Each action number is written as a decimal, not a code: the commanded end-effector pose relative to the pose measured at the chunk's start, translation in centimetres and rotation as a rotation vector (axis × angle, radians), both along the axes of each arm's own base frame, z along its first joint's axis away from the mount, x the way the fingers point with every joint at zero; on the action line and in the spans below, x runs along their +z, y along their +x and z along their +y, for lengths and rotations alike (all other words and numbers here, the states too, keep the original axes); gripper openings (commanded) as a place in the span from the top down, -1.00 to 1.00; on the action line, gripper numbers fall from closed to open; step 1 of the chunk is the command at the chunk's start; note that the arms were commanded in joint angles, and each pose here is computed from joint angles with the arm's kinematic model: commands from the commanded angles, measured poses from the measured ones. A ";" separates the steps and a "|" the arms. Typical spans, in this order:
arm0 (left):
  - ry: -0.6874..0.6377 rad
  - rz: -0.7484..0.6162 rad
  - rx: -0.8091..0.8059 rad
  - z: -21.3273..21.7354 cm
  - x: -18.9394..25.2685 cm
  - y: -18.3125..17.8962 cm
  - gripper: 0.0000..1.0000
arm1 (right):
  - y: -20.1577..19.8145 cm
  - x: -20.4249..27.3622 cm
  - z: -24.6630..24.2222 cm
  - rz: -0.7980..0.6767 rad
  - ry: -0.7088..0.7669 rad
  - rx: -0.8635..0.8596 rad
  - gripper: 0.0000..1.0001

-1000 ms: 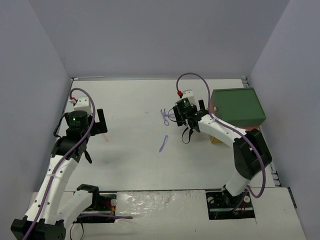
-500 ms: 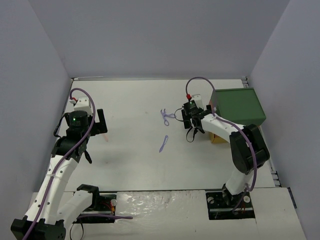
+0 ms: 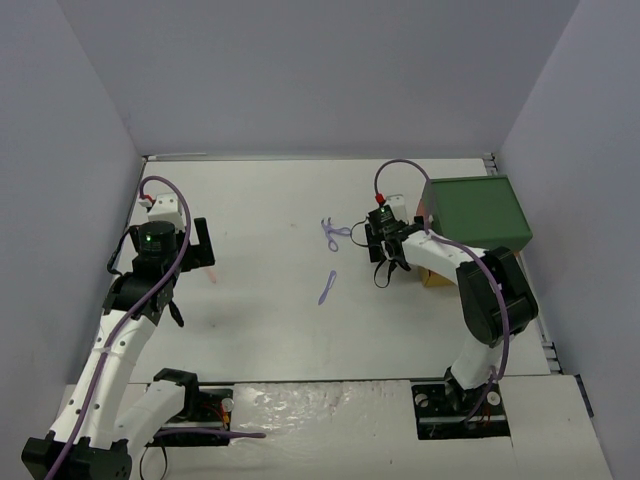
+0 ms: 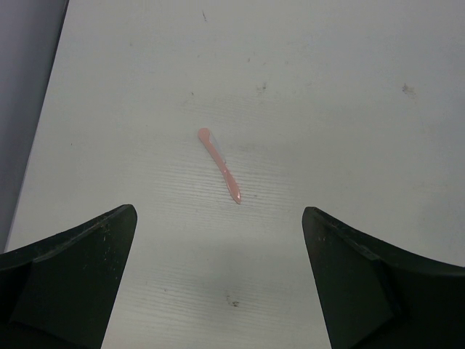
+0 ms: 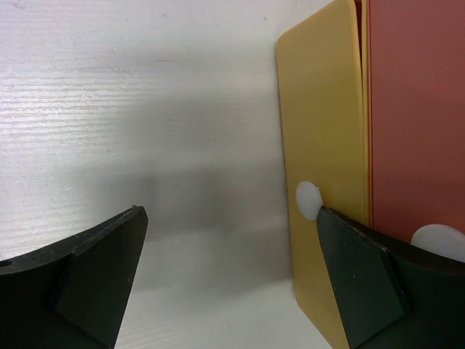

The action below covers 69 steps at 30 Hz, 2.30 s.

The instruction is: Organize the makeup

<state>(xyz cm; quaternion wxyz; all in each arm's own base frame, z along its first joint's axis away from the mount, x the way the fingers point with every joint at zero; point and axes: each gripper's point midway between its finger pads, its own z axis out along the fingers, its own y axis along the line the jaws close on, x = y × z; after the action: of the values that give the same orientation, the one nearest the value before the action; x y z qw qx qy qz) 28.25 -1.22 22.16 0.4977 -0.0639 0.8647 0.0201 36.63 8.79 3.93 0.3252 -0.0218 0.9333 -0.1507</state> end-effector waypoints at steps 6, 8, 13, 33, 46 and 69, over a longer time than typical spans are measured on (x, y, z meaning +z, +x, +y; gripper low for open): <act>-0.027 -0.104 0.018 0.1 3.7 1.0 -0.94 | 0.8 0.3 2.0 -0.024 0.119 0.052 -1.00; -0.027 -0.105 0.019 0.1 3.8 1.0 -0.94 | 0.8 0.3 2.6 -0.021 0.143 0.074 -1.00; -0.027 -0.106 0.018 0.1 3.8 0.9 -0.94 | 0.6 0.5 4.4 -0.016 0.193 0.122 -1.00; -0.027 -0.105 0.019 0.1 3.8 1.0 -0.94 | -0.2 1.4 11.6 -0.022 0.280 0.236 -1.00; -0.028 -0.110 0.017 0.1 3.9 0.9 -0.94 | 1.5 7.1 6.4 -0.207 0.080 0.089 -1.00; -0.027 -0.104 0.017 0.1 3.7 0.9 -0.94 | 2.1 3.3 4.8 -0.085 0.160 0.118 -1.00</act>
<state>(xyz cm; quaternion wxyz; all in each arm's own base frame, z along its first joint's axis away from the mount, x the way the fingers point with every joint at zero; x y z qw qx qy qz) 28.24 -1.21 22.19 0.4980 -0.0640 0.8646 0.0202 38.09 11.70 7.15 0.3663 -0.0276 0.9246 -0.1005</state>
